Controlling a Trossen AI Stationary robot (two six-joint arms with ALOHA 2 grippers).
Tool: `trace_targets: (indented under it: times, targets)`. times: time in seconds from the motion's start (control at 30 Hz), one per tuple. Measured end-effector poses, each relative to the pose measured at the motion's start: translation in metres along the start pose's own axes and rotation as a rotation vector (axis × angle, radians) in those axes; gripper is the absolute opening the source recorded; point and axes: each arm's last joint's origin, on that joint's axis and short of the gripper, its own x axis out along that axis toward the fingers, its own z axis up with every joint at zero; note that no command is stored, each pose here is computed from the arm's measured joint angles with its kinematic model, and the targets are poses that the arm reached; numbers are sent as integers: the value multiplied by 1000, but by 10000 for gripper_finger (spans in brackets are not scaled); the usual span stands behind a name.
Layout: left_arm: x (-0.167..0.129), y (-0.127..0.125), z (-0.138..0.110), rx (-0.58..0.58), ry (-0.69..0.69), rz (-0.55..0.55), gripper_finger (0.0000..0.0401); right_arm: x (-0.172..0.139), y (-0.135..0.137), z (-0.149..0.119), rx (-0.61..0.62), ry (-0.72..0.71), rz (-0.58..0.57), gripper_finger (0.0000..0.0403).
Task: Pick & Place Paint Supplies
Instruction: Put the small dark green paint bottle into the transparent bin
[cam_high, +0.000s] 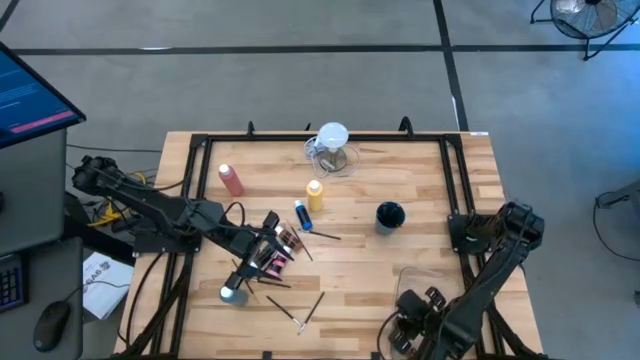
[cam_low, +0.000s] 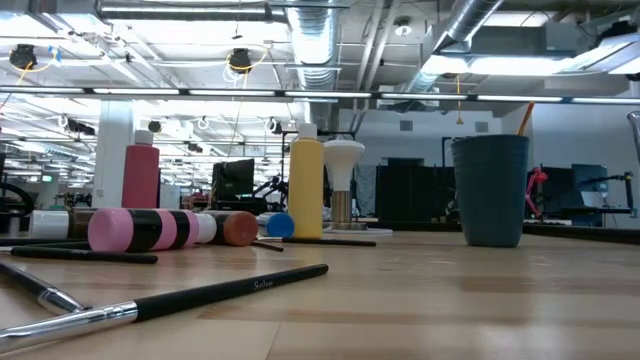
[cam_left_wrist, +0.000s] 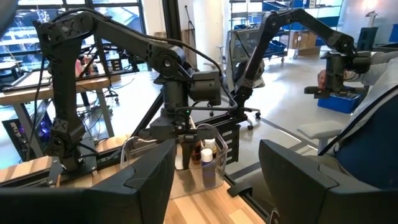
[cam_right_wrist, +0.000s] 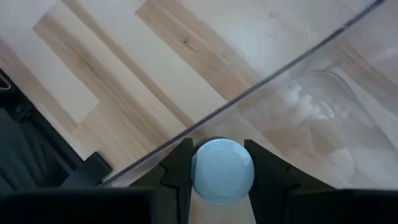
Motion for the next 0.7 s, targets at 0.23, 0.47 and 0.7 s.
trace_targets:
  times: [0.23, 0.47, 0.7]
  targets:
    - [-1, 6, -1, -1, 2, 22, 219, -10, 9, 2, -32, 13, -13, 105]
    - [-1, 9, -1, -1, 6, 34, 219, -13, 12, 2, -32, 18, 1, 105]
    - [-1, 9, -1, -1, 6, 34, 219, -15, 15, -1, -41, 7, 49, 105]
